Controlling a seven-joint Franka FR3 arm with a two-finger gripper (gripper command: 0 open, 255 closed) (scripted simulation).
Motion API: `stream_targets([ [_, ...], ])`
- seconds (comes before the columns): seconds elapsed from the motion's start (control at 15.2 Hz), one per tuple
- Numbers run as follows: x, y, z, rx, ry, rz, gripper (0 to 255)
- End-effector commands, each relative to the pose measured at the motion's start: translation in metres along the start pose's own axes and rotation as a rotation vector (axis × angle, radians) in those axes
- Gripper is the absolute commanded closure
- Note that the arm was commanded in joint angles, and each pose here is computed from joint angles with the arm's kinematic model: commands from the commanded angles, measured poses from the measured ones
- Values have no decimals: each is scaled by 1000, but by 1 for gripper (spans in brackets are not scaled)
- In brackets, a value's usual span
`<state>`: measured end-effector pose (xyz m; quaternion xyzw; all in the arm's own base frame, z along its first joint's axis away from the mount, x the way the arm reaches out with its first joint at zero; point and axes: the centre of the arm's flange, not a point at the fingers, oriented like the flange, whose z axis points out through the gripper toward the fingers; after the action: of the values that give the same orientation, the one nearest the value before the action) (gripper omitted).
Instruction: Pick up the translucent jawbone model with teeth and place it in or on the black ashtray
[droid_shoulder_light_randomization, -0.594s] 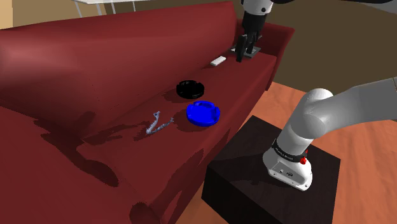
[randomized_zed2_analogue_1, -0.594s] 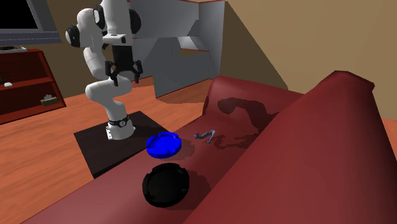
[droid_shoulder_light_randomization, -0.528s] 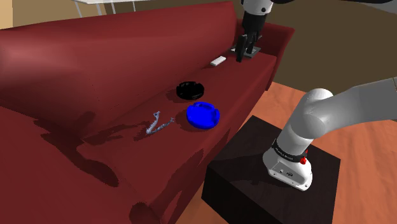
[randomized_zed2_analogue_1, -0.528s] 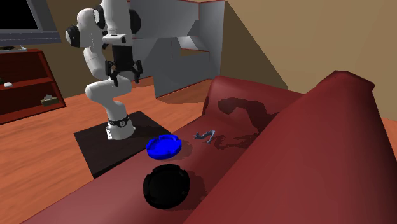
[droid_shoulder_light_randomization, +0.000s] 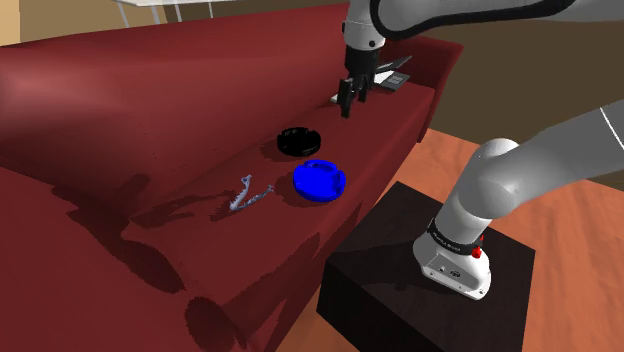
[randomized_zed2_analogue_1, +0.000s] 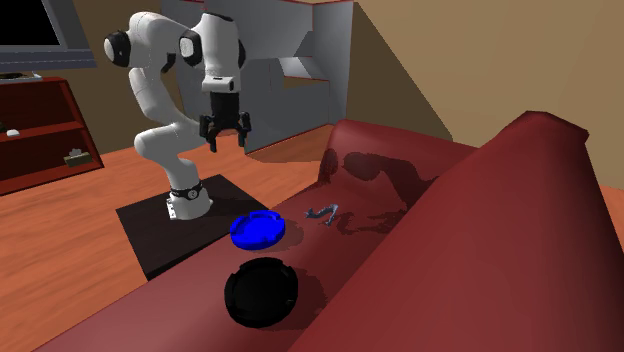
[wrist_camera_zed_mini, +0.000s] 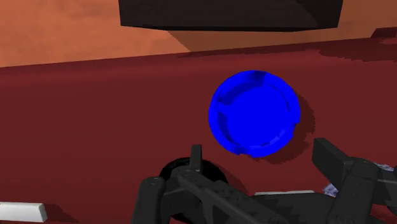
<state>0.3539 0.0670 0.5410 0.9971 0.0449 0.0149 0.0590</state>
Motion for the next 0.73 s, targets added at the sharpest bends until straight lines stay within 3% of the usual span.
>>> stream_targets([
  [0.0,17,-19,16,-4,-5,-12,0],
  [0.66,88,-110,90,-30,-32,-71,0],
])
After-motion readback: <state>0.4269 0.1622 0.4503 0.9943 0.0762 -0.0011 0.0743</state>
